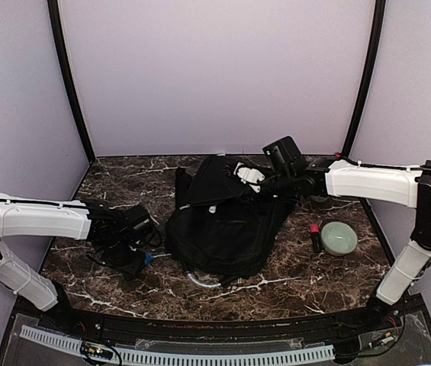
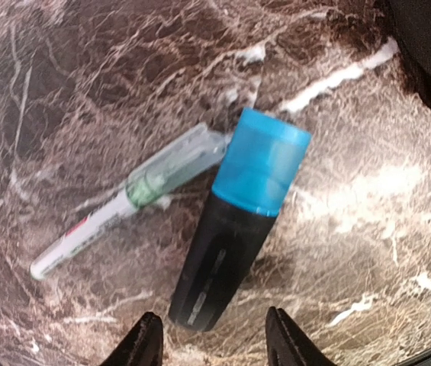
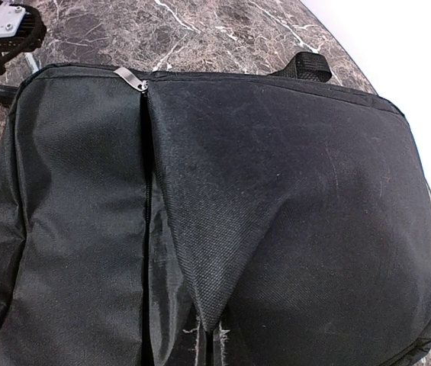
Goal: Pack the student bag
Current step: Pick up the pen at the center of the board.
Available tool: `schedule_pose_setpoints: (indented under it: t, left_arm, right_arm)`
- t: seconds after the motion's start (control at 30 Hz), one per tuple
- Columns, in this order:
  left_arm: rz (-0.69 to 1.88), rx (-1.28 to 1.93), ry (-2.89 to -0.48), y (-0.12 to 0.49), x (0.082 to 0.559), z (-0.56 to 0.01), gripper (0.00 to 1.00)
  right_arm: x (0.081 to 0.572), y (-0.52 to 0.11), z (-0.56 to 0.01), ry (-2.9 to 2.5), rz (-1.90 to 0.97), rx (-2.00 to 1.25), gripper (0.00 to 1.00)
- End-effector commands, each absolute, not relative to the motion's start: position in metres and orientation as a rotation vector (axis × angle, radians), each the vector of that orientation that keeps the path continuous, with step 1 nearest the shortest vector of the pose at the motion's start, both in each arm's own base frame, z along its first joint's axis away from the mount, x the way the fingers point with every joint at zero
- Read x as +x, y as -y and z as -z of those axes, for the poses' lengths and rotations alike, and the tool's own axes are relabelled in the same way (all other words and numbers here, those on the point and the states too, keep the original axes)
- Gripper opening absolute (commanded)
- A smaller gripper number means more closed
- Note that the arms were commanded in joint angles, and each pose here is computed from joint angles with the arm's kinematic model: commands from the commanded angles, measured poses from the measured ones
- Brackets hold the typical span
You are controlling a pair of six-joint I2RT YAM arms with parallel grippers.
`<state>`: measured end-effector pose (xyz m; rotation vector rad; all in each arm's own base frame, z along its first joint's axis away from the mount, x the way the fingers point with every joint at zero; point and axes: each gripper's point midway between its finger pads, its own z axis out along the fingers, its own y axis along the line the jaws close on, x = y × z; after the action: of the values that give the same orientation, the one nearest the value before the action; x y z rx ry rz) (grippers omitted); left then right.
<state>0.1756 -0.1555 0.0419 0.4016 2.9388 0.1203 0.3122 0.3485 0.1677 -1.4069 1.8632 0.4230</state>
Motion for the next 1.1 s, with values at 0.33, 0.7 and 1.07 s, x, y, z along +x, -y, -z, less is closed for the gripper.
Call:
schedule_pose_setpoints:
  t: [0.33,0.7,1.07]
  left_arm:
    - [-0.128,0.437,-2.979,0.155,0.182,-0.019,0.55]
    - [-0.010,0.387,-3.003,0.164,0.174,-0.022,0.37]
    - [-0.019,0.311,-3.017,0.169,0.179,-0.014,0.31]
  right_arm:
    - [0.303,-0.360,-0.180,-1.787,-0.484,-1.420,0.00]
    - [0.304,-0.361,-0.177,-1.791,-0.483,-1.424,0.00]
    - [0.304,-0.361,-0.174,-1.797,-0.482,-1.426,0.00]
